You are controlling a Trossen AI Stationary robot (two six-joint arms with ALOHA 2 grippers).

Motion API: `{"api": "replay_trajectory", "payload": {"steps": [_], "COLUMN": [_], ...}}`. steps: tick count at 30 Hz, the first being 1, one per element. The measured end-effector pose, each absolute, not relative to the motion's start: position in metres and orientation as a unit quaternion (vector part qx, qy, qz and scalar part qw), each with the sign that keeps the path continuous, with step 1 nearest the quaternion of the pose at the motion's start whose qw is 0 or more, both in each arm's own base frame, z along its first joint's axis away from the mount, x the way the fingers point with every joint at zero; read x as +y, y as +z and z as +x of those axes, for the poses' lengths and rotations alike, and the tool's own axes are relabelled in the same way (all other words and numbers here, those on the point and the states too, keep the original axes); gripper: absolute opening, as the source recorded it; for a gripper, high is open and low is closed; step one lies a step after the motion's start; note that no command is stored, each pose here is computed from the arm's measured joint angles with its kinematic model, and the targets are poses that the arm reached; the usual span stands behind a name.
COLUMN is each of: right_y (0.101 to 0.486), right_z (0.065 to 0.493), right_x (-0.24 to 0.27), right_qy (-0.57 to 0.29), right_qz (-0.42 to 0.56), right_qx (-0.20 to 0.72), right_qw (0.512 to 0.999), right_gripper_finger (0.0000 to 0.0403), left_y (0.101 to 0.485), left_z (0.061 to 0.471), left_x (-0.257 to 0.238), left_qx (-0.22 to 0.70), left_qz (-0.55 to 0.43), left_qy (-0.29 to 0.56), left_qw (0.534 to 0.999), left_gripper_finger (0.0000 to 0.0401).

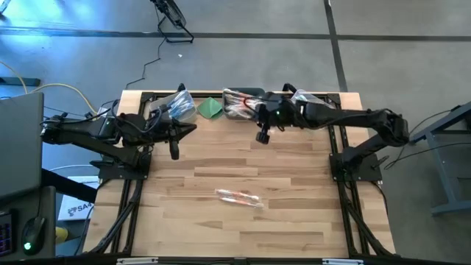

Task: Pick & Place Toothbrushes
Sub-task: Put the top orange toothbrush into the blue bin

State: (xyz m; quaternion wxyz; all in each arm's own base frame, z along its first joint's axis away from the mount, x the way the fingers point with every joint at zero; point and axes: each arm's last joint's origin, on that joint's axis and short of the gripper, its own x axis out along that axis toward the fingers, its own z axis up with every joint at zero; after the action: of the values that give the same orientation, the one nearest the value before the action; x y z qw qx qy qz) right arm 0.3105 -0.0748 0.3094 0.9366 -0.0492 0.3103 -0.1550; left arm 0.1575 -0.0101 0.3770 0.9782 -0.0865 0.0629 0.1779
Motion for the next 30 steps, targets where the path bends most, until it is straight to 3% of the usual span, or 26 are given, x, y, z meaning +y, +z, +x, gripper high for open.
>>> {"api": "replay_trajectory", "payload": {"steps": [11, 30], "right_y": [0.289, 0.214], "right_z": [0.322, 0.340], "right_x": [-0.131, -0.218], "right_qy": [-0.101, -0.052], "right_qz": [-0.110, -0.310], "right_qx": [0.292, 0.300], "right_qw": [0.945, 0.901], "right_gripper_finger": [0.0005, 0.0005], "left_y": [0.378, 0.378], "left_z": [0.157, 0.156], "left_x": [-0.007, -0.006], "left_qx": [0.049, 0.045], "left_qz": [-0.087, -0.085], "left_qy": [0.227, 0.252], "left_qw": [0.969, 0.963], "left_gripper_finger": [0.0000, 0.0000]}}
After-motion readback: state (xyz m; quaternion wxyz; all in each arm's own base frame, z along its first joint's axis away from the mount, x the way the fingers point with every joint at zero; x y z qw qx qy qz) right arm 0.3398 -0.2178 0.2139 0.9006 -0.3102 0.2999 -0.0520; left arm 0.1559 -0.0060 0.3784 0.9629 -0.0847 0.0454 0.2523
